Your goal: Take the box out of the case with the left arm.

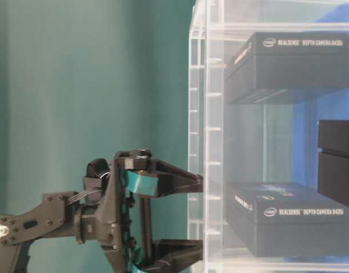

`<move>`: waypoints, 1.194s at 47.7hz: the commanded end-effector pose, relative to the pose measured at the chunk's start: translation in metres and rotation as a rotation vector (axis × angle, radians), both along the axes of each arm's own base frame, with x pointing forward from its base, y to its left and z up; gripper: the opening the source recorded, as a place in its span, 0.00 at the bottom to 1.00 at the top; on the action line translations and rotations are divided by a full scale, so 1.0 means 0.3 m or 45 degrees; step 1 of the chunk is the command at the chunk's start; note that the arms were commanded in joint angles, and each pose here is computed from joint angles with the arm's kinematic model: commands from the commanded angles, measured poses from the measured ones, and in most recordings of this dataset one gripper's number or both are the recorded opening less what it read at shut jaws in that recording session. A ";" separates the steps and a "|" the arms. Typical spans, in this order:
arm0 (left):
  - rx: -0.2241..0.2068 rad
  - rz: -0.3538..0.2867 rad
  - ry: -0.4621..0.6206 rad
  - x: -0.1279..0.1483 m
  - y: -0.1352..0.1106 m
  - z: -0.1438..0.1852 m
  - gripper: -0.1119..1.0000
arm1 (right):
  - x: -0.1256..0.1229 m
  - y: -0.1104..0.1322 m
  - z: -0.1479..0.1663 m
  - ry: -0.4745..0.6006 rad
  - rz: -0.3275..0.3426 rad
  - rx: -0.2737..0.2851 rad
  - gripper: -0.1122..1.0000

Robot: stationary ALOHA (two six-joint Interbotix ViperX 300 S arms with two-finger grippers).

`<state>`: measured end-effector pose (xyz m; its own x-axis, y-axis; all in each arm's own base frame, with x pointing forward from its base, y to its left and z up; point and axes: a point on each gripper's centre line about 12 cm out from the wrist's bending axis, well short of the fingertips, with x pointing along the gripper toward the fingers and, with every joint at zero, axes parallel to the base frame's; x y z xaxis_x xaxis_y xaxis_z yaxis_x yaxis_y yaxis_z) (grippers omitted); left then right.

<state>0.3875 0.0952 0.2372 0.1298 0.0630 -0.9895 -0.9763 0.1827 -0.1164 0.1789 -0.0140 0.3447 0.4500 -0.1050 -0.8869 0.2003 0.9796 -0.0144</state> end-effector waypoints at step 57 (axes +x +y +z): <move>-0.003 0.005 -0.021 0.049 0.009 -0.128 0.70 | 0.005 -0.001 0.030 -0.033 -0.002 -0.001 0.10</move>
